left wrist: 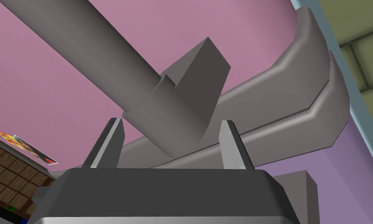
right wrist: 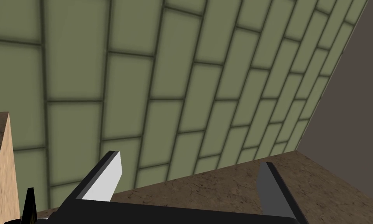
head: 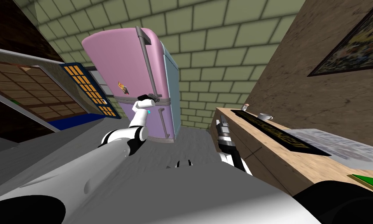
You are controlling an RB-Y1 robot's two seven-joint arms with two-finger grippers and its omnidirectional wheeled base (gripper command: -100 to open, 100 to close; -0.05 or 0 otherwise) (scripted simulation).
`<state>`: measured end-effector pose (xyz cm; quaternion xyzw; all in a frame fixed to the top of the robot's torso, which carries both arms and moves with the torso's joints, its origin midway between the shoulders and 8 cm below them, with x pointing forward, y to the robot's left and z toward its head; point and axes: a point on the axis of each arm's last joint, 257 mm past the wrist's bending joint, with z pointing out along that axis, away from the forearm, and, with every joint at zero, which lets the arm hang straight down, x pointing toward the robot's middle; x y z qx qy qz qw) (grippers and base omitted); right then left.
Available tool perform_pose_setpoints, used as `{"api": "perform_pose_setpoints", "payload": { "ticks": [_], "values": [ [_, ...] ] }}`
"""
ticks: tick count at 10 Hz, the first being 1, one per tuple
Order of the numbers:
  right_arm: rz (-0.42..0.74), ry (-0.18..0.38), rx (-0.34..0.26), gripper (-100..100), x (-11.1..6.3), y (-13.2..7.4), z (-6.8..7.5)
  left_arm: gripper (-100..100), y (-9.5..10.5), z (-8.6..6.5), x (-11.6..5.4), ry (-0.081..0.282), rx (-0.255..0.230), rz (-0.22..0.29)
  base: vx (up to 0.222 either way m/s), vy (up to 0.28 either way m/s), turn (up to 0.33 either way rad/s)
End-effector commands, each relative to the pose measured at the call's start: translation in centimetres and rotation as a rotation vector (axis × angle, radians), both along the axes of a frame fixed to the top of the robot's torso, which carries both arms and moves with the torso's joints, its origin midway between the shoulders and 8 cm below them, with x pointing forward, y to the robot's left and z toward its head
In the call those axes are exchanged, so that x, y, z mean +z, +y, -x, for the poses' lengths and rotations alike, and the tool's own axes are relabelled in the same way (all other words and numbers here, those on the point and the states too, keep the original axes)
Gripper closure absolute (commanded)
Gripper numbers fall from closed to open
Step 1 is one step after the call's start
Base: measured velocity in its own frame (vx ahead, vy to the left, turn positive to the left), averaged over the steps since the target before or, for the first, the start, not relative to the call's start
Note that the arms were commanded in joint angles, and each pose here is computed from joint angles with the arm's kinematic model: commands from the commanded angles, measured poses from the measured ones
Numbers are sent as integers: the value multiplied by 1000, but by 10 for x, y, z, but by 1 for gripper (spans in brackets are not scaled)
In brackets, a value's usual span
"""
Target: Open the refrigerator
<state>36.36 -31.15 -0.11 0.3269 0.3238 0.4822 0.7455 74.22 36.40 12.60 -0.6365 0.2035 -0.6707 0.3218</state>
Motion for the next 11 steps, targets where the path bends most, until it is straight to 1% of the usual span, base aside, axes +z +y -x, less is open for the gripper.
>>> {"api": "perform_pose_setpoints", "payload": {
  "ticks": [1, 2, 3, 4, 5, 7, 8, 10, 11],
  "values": [
    [0, 0, 0, 0, 0, 0, 0, 100, -16, -2, 0, 1, -28, 0, -172, 222, -94],
    [0, 0, 0, 0, 0, 0, 0, 100, -32, -4, 0, 1, -55, 1, -150, 326, -99],
    [1, 0, 0, 0, 0, 0, 0, 100, -32, -4, 0, 1, -55, 1, -164, 283, -74],
    [0, 0, 0, 0, 0, 0, 0, 100, -48, -6, 0, 2, -83, 1, -219, 258, -54],
    [0, 0, 0, 0, 0, 0, 0, 100, -48, -6, 0, 2, -83, 1, -195, 183, -47],
    [0, 0, 0, 0, 0, 0, 0, 100, -81, -8, 1, 3, -140, 1, -265, 284, -80],
    [0, 0, 0, 0, 0, 0, 0, 100, -81, -8, 1, 3, -140, 1, -208, 333, -49],
    [1, 0, 0, 0, 0, 0, 0, 100, -114, -8, 1, 5, -197, 1, -247, 401, -88],
    [1, 0, 0, 0, 0, 0, 0, 100, -114, -8, 1, 5, -197, 1, -239, 288, -48]
  ]
}}
